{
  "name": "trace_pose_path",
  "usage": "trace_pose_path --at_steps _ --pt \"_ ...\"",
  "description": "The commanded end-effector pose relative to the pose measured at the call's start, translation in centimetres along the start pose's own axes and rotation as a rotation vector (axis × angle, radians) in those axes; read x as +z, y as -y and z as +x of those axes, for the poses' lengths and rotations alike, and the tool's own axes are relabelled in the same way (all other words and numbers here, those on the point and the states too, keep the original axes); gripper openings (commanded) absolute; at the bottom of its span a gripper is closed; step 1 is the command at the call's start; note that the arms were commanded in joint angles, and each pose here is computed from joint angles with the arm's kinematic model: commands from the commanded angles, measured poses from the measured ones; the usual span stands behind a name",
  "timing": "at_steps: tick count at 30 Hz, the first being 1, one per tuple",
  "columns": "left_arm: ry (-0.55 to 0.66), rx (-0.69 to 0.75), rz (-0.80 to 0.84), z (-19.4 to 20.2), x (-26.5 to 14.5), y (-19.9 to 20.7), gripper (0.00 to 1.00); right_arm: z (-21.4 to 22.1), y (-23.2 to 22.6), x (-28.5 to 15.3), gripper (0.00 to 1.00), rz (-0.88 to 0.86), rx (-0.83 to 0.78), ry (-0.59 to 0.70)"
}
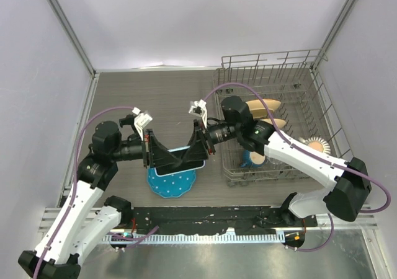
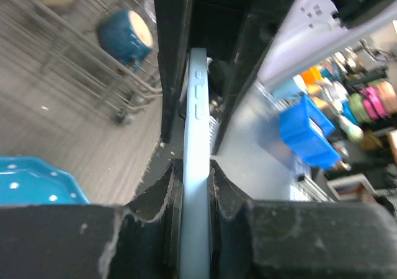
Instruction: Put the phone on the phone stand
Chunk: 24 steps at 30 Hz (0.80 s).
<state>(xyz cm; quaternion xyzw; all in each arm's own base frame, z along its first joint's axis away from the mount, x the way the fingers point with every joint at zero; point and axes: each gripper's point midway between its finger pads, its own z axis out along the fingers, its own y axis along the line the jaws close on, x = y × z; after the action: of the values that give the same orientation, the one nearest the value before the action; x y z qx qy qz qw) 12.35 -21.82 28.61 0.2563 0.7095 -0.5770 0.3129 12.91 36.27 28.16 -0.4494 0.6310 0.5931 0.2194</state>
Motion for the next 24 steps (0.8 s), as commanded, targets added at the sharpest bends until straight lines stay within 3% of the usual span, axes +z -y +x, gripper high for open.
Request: trace_pose_path --at_steps 1,4,6,8,10,11,13,20,24 --pt "0.199 0.08 -0.162 -3.6 -1.2 -0.3 0.0 -6.4 0.4 -1.0 0.58 0.132 -0.109 0.287" --pt "0.409 0.057 -0.328 -6.7 -3.0 -1.8 0.0 -7.4 1.8 -1.8 0.73 0.203 -0.056 0.444" --pt "0.567 -0.026 -0.39 -8.6 -4.2 -2.7 0.0 -8.2 2.1 -2.4 0.74 0.188 0.036 0.599" --pt "0.705 -0.062 -0.371 -9.9 -5.5 -1.8 0.0 -9.7 0.8 -3.3 0.74 0.109 0.112 0.753" --pt "0.825 -0.171 -0.347 -10.4 -6.4 -2.3 0.0 -9.3 0.9 -3.2 0.74 0.095 0.147 0.825" --pt "0.889 -0.153 -0.278 -11.2 -7.0 -0.8 0.0 -9.2 0.4 -2.6 0.74 0.086 0.166 0.837" --pt "0.914 -0.204 -0.238 -11.0 -6.8 -1.2 0.0 -9.7 1.4 -2.6 0.74 0.132 0.212 0.895" --pt "0.903 -0.223 -0.221 -10.8 -6.4 -1.4 0.0 -11.0 1.3 -1.9 0.74 -0.012 0.335 1.054" --pt "0.912 -0.224 -0.209 -10.7 -6.6 -1.1 0.0 -10.9 2.2 0.2 0.73 -0.047 0.421 1.034"
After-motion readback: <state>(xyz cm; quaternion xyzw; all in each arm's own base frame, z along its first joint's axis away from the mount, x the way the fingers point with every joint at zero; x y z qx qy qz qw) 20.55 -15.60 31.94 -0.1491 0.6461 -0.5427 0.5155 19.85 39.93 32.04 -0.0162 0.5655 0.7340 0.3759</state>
